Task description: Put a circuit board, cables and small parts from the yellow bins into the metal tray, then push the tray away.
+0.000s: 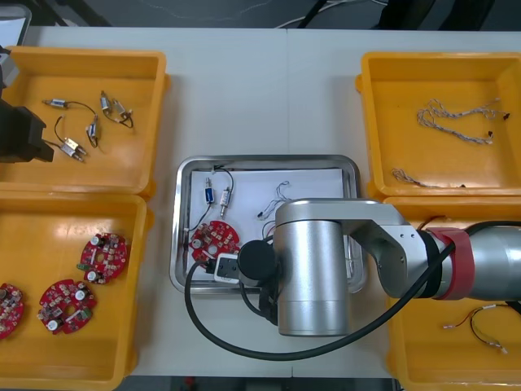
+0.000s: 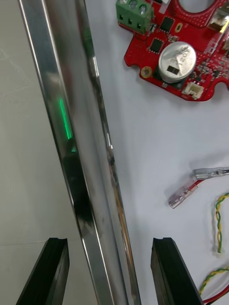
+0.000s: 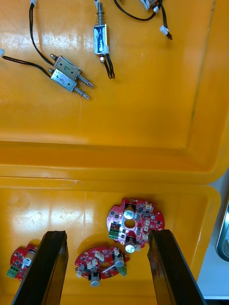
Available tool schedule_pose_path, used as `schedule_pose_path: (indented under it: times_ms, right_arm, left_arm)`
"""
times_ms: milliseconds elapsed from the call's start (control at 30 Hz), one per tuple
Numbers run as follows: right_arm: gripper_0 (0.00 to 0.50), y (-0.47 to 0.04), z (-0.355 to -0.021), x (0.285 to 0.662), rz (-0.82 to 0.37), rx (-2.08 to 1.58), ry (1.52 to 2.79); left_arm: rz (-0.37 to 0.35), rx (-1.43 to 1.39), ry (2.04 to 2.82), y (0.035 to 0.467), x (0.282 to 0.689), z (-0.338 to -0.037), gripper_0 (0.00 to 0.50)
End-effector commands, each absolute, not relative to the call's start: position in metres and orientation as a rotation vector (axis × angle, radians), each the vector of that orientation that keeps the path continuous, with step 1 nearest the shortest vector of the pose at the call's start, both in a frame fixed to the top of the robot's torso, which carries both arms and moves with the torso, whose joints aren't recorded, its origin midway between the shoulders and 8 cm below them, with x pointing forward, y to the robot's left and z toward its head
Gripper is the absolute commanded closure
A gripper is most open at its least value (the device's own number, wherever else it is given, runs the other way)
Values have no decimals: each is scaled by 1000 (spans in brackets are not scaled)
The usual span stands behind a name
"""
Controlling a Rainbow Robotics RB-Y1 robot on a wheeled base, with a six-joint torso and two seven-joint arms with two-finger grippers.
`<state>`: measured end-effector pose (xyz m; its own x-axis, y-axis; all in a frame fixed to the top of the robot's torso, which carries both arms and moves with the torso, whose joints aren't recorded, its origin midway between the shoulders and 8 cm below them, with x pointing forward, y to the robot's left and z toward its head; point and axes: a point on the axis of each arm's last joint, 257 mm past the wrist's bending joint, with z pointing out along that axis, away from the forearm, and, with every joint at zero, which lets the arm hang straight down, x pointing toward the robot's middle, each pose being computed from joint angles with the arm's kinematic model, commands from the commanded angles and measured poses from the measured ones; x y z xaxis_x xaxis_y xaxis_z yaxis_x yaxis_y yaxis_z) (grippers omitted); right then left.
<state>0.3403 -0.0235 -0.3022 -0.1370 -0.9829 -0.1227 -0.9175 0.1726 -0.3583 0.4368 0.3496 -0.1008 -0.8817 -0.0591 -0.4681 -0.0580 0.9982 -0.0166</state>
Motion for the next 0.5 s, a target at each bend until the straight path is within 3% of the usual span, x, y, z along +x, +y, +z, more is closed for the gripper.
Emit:
schedule_pose_path:
  times_ms: [33, 500]
  right_arm:
    - [0, -8, -298, 342, -303, -1884, 2021]
    - [0, -1, -307, 345, -326, -1908, 2009]
  left_arm:
    - [87, -5, 2635, 370, 435, -89, 0]
    - [88, -5, 2636, 370, 434, -89, 0]
